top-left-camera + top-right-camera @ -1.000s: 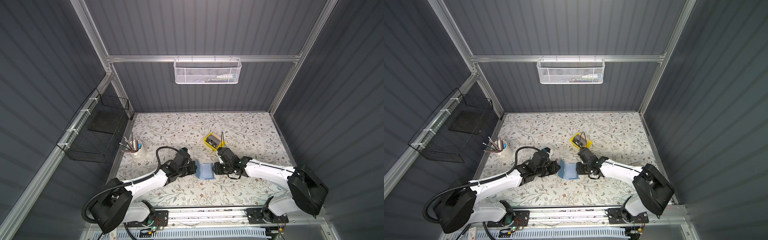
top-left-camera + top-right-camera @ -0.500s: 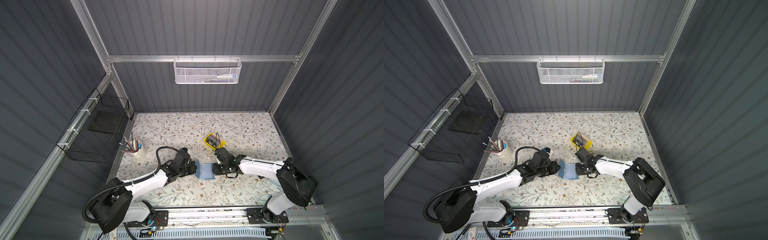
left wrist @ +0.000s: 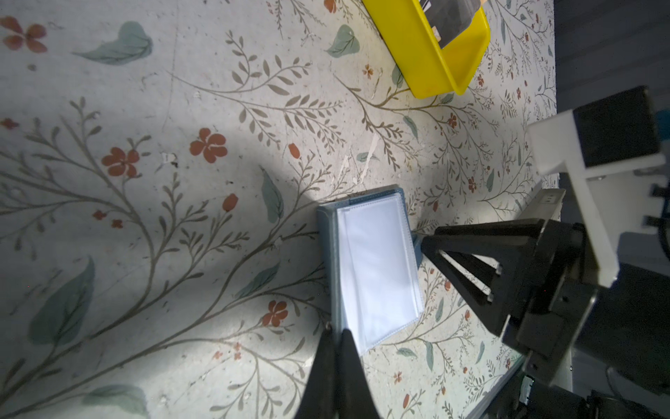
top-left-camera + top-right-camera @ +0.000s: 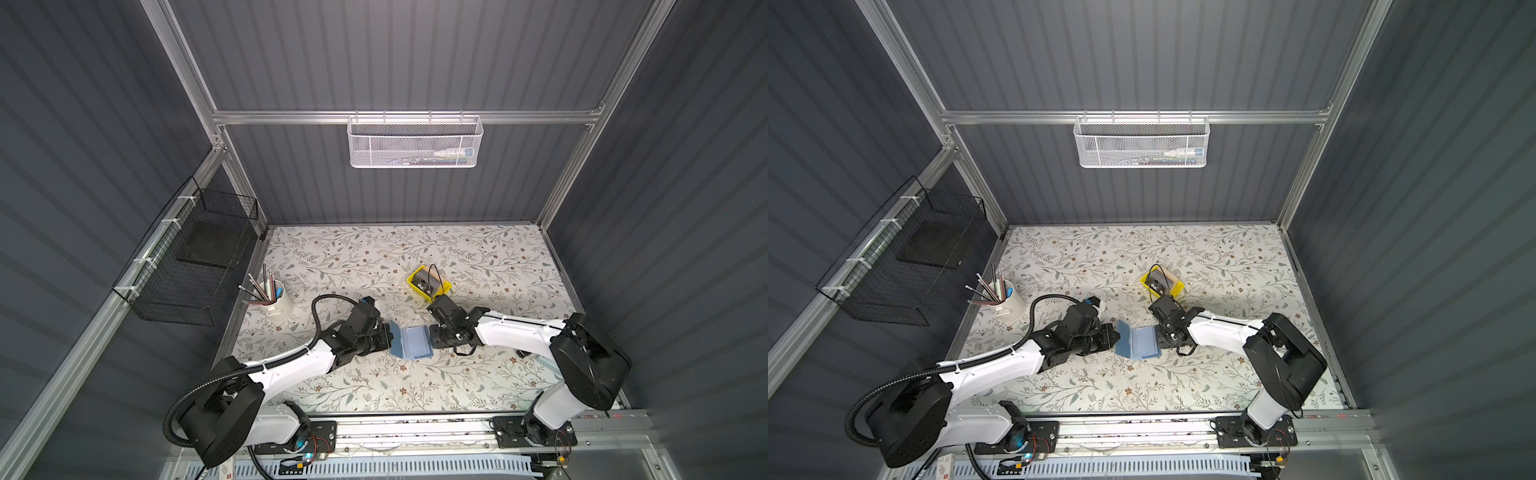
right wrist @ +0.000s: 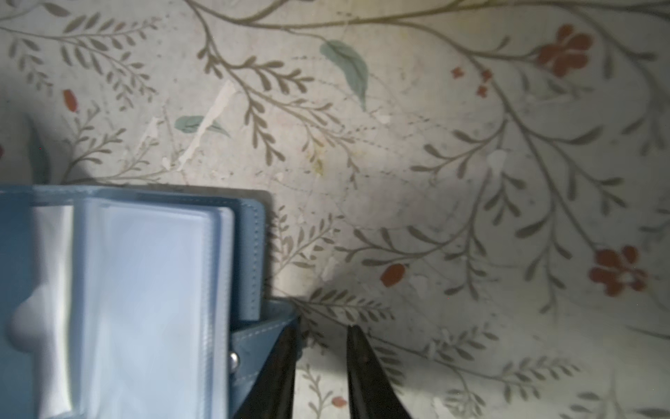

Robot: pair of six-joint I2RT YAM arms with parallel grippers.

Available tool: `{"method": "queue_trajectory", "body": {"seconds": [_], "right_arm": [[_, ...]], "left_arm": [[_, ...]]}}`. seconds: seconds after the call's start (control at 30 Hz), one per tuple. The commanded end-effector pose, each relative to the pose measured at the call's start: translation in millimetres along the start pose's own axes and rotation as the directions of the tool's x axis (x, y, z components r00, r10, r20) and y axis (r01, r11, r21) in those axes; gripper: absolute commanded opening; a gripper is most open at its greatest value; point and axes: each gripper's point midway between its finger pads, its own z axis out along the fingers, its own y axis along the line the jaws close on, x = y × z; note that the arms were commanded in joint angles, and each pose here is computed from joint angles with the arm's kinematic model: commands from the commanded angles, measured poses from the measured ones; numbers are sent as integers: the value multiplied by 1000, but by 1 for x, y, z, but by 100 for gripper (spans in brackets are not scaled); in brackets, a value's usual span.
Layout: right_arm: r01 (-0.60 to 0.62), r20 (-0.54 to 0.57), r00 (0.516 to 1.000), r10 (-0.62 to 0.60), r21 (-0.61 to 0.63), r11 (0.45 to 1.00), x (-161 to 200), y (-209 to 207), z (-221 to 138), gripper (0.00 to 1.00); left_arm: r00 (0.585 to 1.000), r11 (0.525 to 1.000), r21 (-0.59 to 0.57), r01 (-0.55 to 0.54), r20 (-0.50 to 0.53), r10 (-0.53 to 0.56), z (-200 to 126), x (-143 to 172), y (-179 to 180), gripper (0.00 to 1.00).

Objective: Insert credit cards into a card holder
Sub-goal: Open the card holder at the center of the table.

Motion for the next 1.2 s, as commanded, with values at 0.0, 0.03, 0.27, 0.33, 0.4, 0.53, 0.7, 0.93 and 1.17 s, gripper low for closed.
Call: {"method": "queue_trajectory", "body": {"seconds": [0.0,0.03,0.27,0.33,0.4,0.53,0.7,0.93,1.17], "right_arm": [[-20,3,1000,19,137,990,2,-27,-6,26],[-23,10,1000,22,137,990,1,-27,-8,25],[30,93,996,-16,-155,987,-4,14,-32,34],[46,85,996,-30,-197,979,-2,21,-36,35],[70,66,996,-58,-205,976,3,24,-34,35],[124,33,992,-120,-229,965,14,33,-30,37],[171,-12,984,-177,-201,964,26,35,-20,38],[182,-32,981,-189,-149,972,28,30,-9,37],[164,13,987,-163,-74,984,9,27,0,34]], "left_arm": [[1000,1000,-18,-11,-12,11,-3,6,5,0],[1000,1000,-17,-10,-12,10,-3,6,5,0],[1000,1000,-11,-10,-12,10,-1,6,4,0],[1000,1000,-13,-10,-11,10,-1,6,4,0],[1000,1000,-12,-7,-10,7,-1,6,4,0],[1000,1000,-12,-8,-11,7,-2,6,4,0],[1000,1000,-14,-6,-10,6,-3,6,5,0],[1000,1000,-19,-12,-17,11,-3,8,6,0],[996,998,9,-61,-60,61,-3,15,1,0]]}}
